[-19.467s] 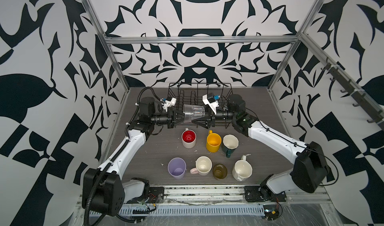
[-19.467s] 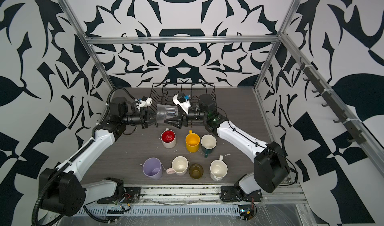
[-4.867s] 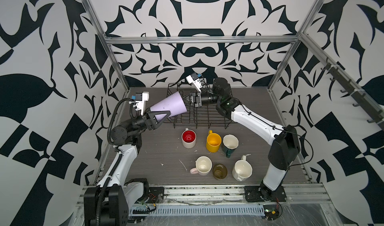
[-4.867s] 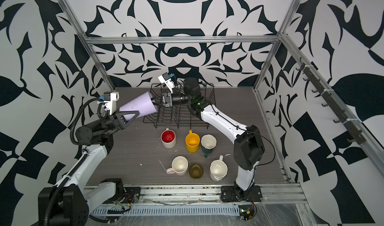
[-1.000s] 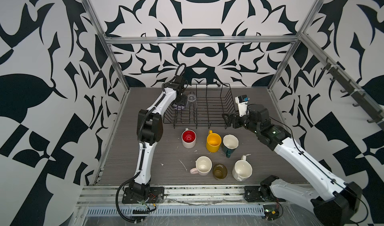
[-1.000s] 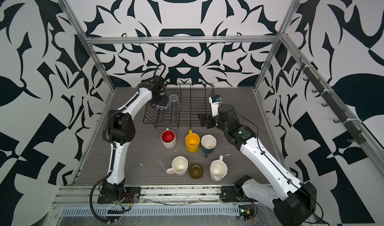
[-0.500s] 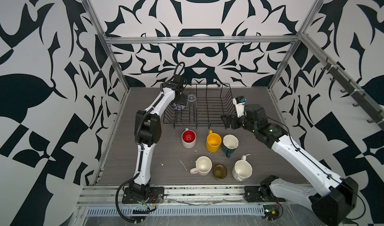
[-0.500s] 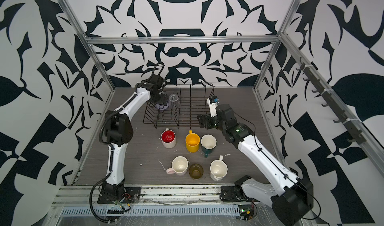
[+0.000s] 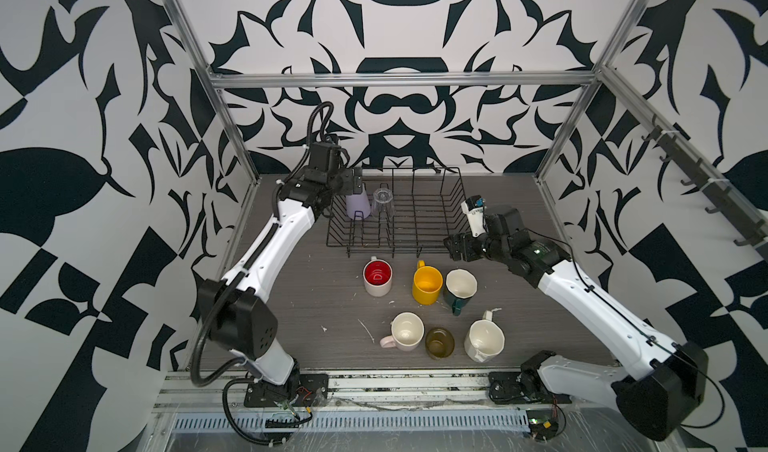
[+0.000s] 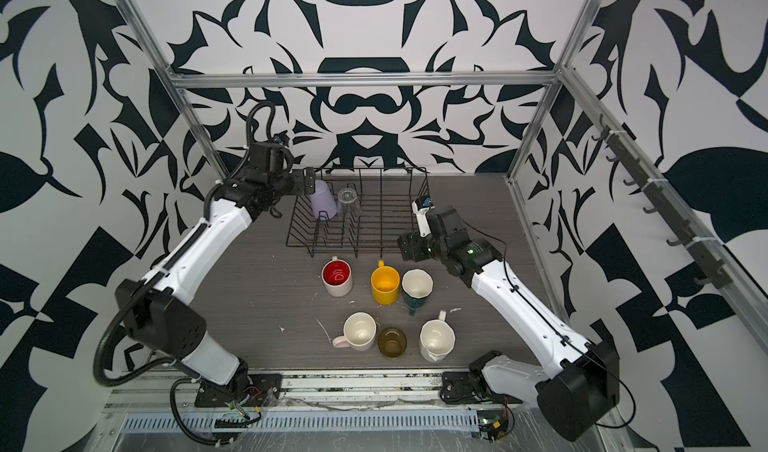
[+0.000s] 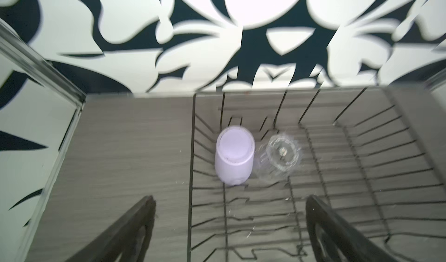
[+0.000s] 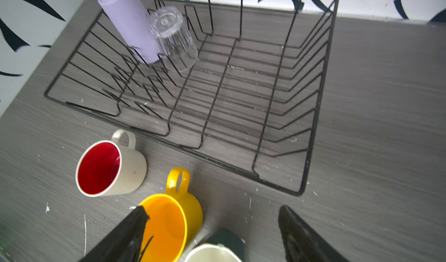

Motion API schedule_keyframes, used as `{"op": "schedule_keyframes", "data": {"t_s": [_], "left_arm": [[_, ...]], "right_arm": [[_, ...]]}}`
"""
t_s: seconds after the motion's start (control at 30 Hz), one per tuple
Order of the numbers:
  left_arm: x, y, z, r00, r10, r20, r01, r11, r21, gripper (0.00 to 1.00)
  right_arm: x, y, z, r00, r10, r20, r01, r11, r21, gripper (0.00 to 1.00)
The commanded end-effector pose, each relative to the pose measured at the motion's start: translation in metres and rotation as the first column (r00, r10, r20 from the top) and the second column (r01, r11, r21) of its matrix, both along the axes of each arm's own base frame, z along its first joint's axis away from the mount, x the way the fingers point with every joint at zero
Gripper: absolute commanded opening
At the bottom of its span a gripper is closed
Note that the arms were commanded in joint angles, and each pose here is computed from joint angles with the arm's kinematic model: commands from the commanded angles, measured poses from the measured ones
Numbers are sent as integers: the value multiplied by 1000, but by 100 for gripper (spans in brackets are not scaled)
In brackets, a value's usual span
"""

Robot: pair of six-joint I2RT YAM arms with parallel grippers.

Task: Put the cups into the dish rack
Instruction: 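Open the left gripper and withdraw while the right gripper moves to the dark green mug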

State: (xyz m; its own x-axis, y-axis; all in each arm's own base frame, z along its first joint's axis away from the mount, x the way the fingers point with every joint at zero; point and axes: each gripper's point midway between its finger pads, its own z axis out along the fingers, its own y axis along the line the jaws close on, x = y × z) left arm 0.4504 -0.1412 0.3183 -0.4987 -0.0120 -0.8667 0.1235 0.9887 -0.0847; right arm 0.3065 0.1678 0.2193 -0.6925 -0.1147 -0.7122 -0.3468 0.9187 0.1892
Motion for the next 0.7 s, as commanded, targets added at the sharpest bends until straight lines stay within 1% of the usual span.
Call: {"op": "schedule_keyframes", "data": {"t_s": [0.0, 0.07, 0.17, 0.27, 0.33, 0.47, 0.53, 0.67], "left_arm": [[-5, 4, 22, 992, 25, 126, -13, 995, -96, 100], [-13, 11, 27, 987, 45, 153, -24, 991, -135, 99], [-23, 20, 31, 985, 61, 162, -28, 980, -197, 100], [-29, 26, 32, 979, 71, 190, -27, 973, -228, 99], [-32, 30, 33, 978, 85, 192, -34, 967, -253, 99], [-35, 34, 26, 981, 85, 177, -35, 963, -268, 99], [-43, 39, 35, 975, 97, 201, -37, 959, -282, 99], [-48, 46, 33, 975, 112, 191, -50, 953, -300, 99]], "right_arm": [[-10, -11, 1, 999, -23, -28, 22, 999, -40, 85], [-19, -17, -3, 998, -34, -61, 31, 998, -55, 84], [-33, -25, -6, 993, -52, -101, 45, 997, -69, 82], [-41, -32, -14, 990, -69, -127, 58, 994, -89, 81], [-45, -35, -20, 985, -84, -151, 68, 992, -102, 78], [-50, -35, -34, 978, -80, -195, 58, 992, -114, 72], [-52, -37, -43, 972, -88, -216, 62, 990, -126, 69], [-53, -39, -55, 964, -101, -244, 66, 987, -147, 63]]}}
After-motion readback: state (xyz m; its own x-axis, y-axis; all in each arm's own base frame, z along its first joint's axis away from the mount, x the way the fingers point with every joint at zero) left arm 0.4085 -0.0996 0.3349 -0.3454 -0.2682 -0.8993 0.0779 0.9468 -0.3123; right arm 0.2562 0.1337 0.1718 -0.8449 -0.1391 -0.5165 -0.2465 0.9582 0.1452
